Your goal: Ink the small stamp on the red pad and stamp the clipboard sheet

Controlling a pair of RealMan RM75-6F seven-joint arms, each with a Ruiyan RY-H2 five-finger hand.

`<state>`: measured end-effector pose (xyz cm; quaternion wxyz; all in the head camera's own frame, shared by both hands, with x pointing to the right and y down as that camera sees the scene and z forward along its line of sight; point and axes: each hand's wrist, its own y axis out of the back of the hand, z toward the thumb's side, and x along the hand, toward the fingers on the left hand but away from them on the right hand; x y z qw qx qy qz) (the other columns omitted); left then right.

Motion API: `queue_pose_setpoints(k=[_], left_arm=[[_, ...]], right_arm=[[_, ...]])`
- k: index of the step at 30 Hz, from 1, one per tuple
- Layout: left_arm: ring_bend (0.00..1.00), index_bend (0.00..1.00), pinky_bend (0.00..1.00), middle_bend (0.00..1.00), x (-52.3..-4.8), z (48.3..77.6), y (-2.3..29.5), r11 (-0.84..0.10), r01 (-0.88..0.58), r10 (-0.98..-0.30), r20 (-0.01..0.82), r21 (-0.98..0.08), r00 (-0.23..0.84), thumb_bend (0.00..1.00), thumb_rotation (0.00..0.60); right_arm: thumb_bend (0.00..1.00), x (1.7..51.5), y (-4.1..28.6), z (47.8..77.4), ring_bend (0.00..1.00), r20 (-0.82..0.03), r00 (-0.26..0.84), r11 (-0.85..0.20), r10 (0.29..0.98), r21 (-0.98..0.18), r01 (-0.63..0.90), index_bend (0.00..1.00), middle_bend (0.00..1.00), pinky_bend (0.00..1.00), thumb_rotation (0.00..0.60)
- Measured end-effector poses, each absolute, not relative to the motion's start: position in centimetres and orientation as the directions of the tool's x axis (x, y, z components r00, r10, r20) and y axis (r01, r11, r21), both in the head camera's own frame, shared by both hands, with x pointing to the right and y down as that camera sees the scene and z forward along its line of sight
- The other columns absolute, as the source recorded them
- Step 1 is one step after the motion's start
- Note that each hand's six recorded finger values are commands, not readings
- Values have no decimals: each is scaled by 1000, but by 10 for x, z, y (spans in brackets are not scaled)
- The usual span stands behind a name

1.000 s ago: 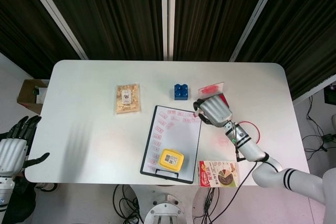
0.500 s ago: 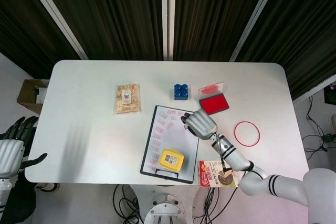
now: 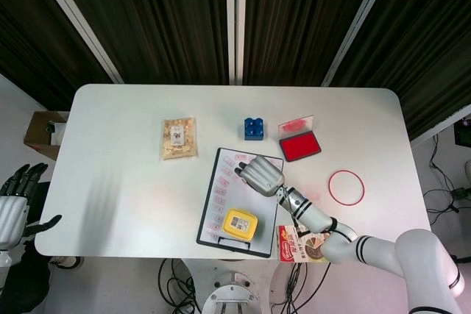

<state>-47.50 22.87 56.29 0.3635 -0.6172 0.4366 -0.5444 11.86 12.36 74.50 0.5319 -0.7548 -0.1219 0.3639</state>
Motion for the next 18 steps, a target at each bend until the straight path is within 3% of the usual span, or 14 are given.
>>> queue_pose_setpoints(k=[18], left_arm=[[51,65,159,83,-480,562,230,-352,-147,-936,353,-925,20,0,600]], right_arm=[[452,109,125,758,838,-450,688,-454,570,-870,-193,978,828,1000,600]])
